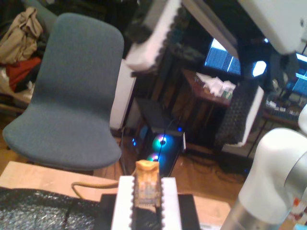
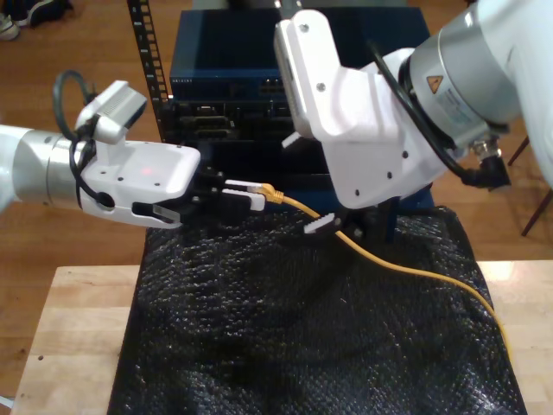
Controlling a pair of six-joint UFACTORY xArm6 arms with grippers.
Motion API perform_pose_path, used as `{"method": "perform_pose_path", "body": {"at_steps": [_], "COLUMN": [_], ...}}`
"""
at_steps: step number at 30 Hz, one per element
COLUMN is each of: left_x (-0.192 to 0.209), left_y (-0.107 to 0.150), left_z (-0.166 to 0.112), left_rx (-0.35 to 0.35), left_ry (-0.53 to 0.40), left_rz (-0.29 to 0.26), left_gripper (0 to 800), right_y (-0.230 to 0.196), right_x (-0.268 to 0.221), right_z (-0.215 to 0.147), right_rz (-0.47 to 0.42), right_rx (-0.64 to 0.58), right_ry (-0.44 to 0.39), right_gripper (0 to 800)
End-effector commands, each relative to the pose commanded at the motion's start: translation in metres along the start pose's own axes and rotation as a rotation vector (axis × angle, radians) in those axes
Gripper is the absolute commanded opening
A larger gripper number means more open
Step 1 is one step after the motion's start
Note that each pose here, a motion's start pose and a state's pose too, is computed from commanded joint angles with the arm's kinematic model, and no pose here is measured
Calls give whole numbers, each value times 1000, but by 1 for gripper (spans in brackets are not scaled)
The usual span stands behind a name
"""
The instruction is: Grab the cable and plug it in
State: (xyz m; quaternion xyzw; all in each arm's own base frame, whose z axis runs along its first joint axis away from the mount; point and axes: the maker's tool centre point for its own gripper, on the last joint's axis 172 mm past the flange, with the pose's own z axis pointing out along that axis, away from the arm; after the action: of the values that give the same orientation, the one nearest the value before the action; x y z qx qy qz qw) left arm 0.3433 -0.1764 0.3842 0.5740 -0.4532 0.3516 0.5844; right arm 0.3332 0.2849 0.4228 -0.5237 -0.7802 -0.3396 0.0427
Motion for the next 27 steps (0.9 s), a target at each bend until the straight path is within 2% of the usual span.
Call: {"method": "perform_pose_path", "body": {"at_steps": [11,15,23,27], "left_x": [12,22,39,38], "left_y": [17,23,23,23], "left_z": [-5,-5,-14,-15], "left_rx": [-69,-90,-119,-134], "left_ry": [86,121,237,253], "left_rz": [-49,-49,-74,-93], "left_gripper": [31,32,33,33], "right_y": [6,8,13,12], "right_x": [10,20,29,32], "right_z": [-14,-22,-23,-22], "right_rz": [-48,-70,-88,-108], "right_rx": [-53,-81,-104,-103], "right_ry": [14,27,38,42], "right_gripper": [793,792,792,779]}}
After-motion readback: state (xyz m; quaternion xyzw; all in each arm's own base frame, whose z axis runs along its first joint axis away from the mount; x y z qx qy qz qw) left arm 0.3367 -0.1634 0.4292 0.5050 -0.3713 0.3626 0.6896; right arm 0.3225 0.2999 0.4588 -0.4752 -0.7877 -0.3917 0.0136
